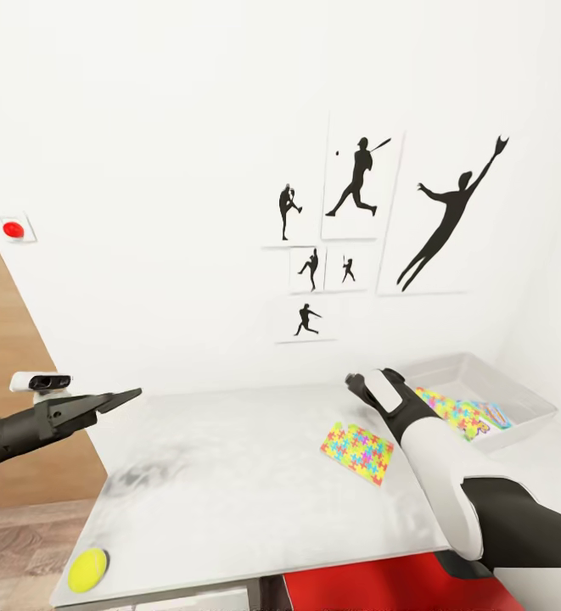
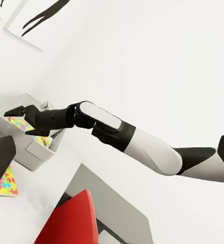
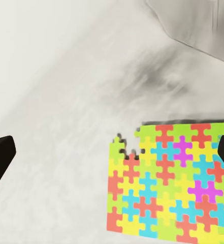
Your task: Put all the toys in the child's room - the three board games (two on the bed and one on the table), the two jigsaw puzzles on the table, and the tennis ball on the table - inside the toy box on the table in the child's room.
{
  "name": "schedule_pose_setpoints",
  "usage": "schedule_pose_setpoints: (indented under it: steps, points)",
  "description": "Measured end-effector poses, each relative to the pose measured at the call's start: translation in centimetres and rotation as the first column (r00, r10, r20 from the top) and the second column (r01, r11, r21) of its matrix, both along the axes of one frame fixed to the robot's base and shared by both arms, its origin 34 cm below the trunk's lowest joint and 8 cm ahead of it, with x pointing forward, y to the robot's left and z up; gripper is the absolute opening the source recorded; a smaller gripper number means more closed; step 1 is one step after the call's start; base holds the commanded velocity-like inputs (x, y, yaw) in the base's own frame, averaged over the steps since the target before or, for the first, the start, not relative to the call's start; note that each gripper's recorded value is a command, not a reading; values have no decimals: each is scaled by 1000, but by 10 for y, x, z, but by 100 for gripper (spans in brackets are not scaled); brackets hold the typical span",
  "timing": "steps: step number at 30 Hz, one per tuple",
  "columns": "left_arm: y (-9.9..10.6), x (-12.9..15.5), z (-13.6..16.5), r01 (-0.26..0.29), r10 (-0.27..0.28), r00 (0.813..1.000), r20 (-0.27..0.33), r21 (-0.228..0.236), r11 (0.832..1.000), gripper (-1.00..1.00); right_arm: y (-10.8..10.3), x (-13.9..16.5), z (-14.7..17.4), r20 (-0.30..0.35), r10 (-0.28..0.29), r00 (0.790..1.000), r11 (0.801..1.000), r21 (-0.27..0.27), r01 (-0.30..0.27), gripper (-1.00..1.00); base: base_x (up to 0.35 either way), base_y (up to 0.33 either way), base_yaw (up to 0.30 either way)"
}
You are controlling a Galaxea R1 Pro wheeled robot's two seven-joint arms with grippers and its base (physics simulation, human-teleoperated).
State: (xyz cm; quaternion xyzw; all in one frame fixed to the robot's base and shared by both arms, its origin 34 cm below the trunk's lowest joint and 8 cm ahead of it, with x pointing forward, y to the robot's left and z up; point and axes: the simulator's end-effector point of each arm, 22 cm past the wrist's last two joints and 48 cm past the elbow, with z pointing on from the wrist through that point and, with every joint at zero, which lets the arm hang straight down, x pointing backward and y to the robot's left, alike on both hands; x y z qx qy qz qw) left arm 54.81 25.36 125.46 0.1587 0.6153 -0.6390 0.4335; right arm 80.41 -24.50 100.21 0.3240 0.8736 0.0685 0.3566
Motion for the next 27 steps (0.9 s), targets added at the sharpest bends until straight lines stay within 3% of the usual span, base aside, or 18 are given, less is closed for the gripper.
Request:
schedule_pose_setpoints:
  steps: [8,13,27]
  points:
    - [11,-11,8,40,-39,999,23,-19,999,100,-4,-2,-15,-16,-18,1000,1000,-5,18,100,0,0,0]
    - [17,-8,4,31,-31,999,14,2,1000,100,-18,-3,-21,-24,-34,999,999,-17,34,100,0,0,0]
    - [18,-2,-7,29,-29,1000,-10,6,1000,100,-50,-4,-35,-45,-69,997,997,-44,67,100,0,0,0]
